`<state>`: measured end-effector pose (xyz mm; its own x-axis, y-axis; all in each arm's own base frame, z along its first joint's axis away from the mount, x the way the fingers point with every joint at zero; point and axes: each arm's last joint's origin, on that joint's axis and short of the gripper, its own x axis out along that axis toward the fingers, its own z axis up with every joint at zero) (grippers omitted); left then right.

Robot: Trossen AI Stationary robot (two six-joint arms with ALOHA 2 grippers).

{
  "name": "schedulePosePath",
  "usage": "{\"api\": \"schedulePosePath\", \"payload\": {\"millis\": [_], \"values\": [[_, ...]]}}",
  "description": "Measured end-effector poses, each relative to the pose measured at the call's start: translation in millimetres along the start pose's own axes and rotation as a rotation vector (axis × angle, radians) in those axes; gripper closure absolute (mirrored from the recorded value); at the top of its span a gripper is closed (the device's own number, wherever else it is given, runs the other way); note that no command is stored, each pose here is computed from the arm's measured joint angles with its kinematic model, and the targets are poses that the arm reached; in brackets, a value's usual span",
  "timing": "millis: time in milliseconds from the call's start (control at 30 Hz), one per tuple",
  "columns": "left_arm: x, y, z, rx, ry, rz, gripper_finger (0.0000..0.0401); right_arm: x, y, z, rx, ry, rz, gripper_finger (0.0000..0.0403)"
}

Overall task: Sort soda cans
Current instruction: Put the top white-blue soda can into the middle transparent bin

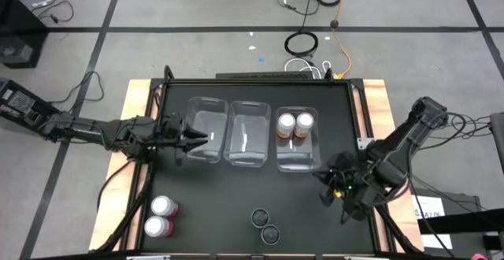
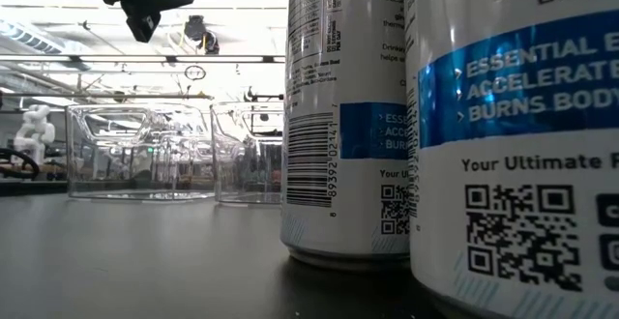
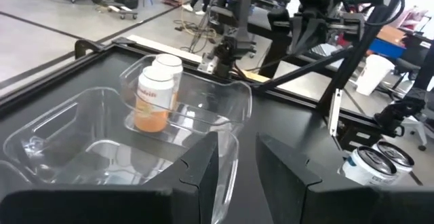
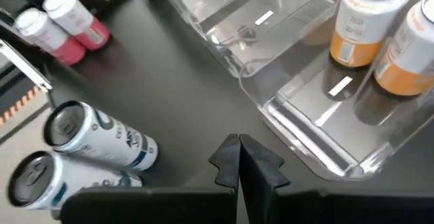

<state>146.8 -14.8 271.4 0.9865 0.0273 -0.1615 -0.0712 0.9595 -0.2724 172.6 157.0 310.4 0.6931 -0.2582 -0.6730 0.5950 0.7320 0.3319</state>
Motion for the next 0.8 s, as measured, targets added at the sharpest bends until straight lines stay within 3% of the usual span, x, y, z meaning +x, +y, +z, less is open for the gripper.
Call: {"api": "schedulePosePath", "payload": {"millis": [367, 633, 800], "values": [[0, 0, 0, 0.003, 0.001, -0.002, 0.0292, -16, 3, -9, 0.024, -0.21, 0.066, 0.0402], [0, 0, 0, 0.05, 0.0, 0.004, 0.0292, -13, 3, -13, 0.004, -0.001, 0.062, 0.0402], [0, 0, 0, 0.05, 0.001, 0.005, 0.0292, -10, 3, -10, 0.01, -0.022, 0.052, 0.0403]]}}
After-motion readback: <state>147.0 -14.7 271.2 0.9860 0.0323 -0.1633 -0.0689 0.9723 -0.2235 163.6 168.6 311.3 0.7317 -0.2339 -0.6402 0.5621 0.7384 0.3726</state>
